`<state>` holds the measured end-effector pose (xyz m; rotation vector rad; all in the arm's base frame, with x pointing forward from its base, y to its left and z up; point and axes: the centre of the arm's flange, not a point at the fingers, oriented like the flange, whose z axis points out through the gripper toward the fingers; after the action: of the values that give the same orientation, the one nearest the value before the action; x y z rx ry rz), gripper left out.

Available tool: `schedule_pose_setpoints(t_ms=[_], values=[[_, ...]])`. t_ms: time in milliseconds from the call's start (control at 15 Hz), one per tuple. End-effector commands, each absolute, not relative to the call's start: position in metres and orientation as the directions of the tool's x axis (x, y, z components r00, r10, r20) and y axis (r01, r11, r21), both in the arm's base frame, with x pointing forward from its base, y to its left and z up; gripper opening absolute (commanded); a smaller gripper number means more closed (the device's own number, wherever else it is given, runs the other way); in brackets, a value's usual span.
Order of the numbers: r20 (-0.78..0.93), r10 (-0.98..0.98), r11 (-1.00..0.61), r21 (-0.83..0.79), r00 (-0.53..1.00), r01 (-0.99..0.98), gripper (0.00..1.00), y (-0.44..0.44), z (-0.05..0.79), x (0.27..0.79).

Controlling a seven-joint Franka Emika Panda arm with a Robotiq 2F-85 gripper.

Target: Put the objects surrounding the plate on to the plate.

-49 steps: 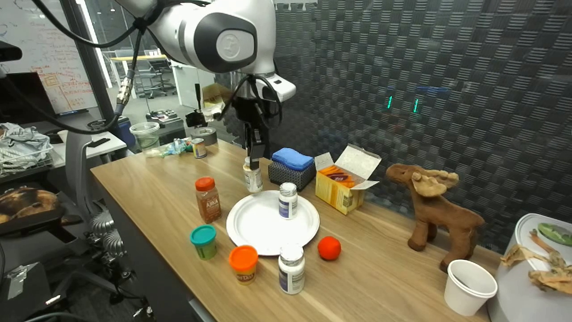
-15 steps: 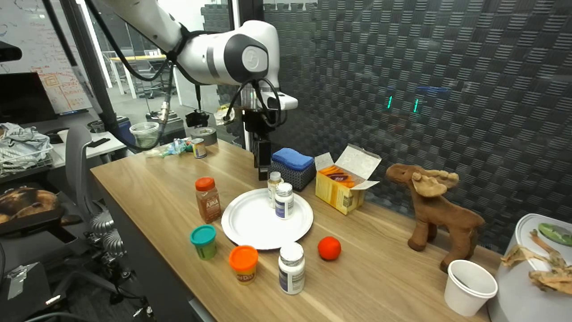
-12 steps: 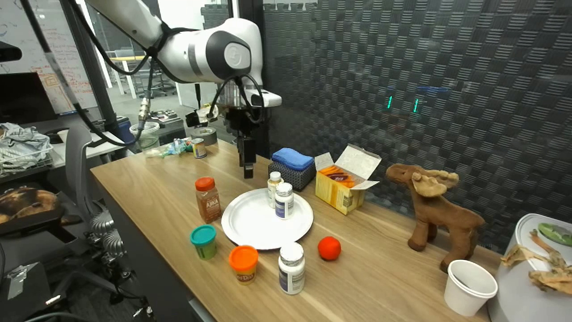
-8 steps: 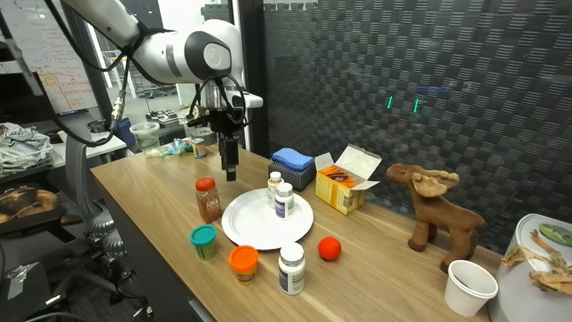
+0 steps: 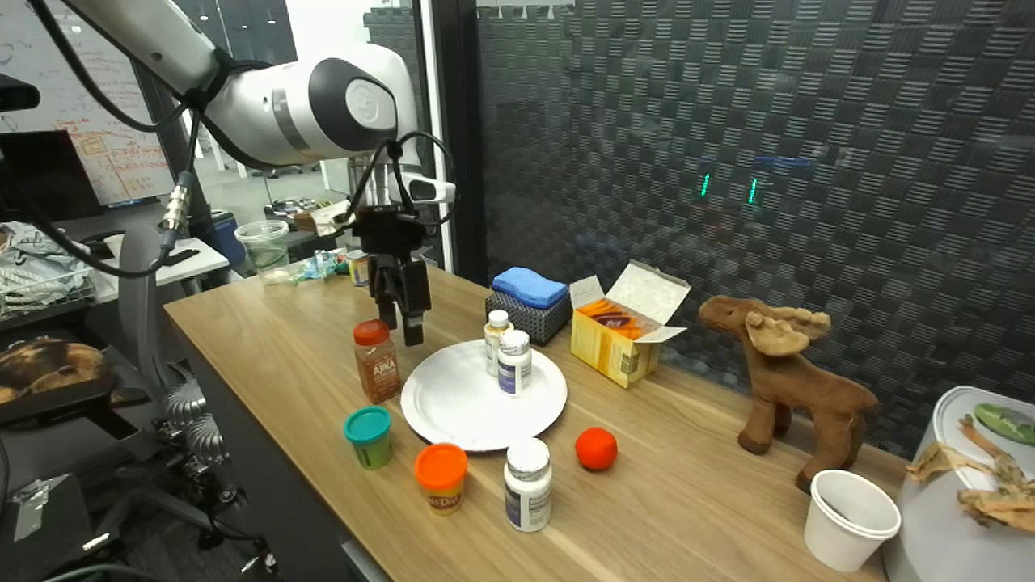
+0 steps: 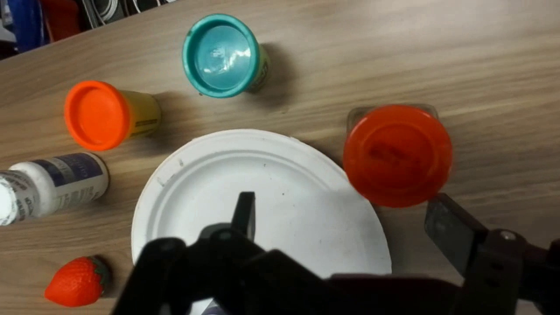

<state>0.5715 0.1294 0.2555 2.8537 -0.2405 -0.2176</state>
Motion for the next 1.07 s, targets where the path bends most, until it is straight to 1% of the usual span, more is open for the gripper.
schedule_pose_setpoints(t_ms=[0,267,533,733,1000], values=[[-0.15,-0.02,-0.973,0.232,0.988,0.016,1.0,0.117,0.266,0.559],[-0.16,0.126,-0.975,0.164,0.979,0.152,1.0,0.114,0.266,0.555],[-0.098,0.186,-0.977,0.091,0.978,0.195,1.0,0.123,0.264,0.551],[-0.041,0.167,-0.985,0.04,0.985,0.168,1.0,0.139,0.263,0.544],[-0.013,0.062,-0.998,0.028,0.998,0.062,1.0,0.156,0.259,0.525]])
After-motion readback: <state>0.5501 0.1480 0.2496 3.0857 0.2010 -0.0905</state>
